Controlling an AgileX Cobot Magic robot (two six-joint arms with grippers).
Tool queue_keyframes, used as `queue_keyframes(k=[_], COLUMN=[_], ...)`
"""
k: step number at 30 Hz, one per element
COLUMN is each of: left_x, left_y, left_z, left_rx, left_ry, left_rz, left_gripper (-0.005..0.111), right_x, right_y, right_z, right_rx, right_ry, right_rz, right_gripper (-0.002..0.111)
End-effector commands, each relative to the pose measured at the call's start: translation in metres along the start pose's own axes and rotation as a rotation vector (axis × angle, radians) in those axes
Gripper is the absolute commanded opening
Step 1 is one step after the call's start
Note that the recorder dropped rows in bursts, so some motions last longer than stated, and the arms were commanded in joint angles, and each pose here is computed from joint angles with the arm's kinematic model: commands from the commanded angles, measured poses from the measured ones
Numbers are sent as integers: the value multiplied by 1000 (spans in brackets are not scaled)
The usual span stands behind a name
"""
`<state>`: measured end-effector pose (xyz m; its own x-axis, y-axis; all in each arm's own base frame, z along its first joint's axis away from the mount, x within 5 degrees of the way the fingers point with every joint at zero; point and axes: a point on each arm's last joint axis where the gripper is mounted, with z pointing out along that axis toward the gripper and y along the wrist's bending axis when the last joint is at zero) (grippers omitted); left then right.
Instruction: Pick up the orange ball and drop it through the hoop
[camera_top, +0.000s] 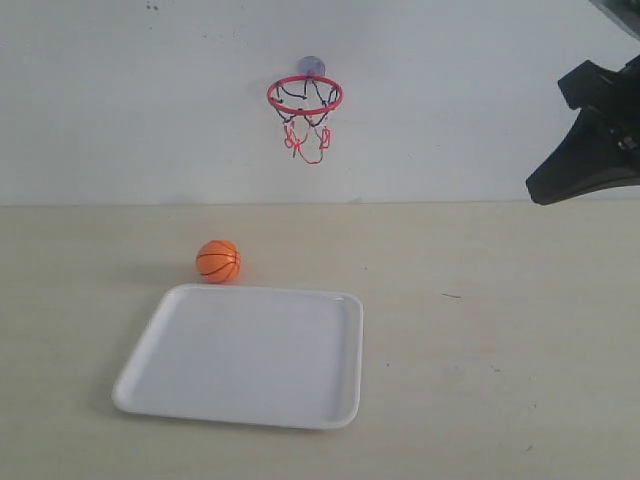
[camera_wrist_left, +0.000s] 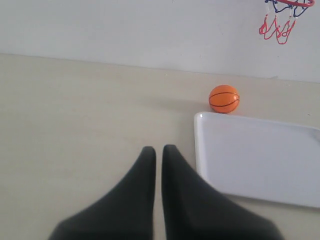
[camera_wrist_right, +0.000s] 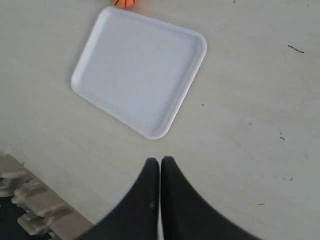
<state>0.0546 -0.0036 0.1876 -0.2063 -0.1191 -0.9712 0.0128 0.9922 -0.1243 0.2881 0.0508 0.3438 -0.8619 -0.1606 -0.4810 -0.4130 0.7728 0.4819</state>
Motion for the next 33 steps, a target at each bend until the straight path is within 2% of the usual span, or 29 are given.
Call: queue_keyframes(k=[1, 7, 12, 16, 21, 24, 26, 29, 33], left_x=[1, 1, 1, 1, 1, 1, 1, 1, 1], left_y=[0, 0, 0, 0, 0, 0, 0, 0, 0], left_z=[0, 0, 0, 0, 0, 0, 0, 0, 0], left_rx=[2, 2, 2, 2, 2, 2, 2, 2, 2], left_ry=[1, 1, 1, 1, 1, 1, 1, 1, 1], left_rz=[2, 2, 2, 2, 2, 2, 2, 2, 2], left_gripper=[4, 4, 4, 4, 4, 4, 4, 4, 4], right_x=[0, -1, -2, -2, 9, 28, 45, 81, 149], right_y=[0, 1, 13, 33, 74, 90, 90, 76, 46], right_z=[1, 2, -16, -41, -68, -72, -70, -61, -42], right_rx=[-13, -28, 12, 55, 88, 118, 157, 228, 323], right_ry=[-9, -13, -114, -270, -481, -618, -701, -813, -937], right_rz=[-1, 9, -31, -18, -167, -251, -269, -232, -137], right_gripper=[0, 0, 0, 0, 0, 0, 0, 0, 0])
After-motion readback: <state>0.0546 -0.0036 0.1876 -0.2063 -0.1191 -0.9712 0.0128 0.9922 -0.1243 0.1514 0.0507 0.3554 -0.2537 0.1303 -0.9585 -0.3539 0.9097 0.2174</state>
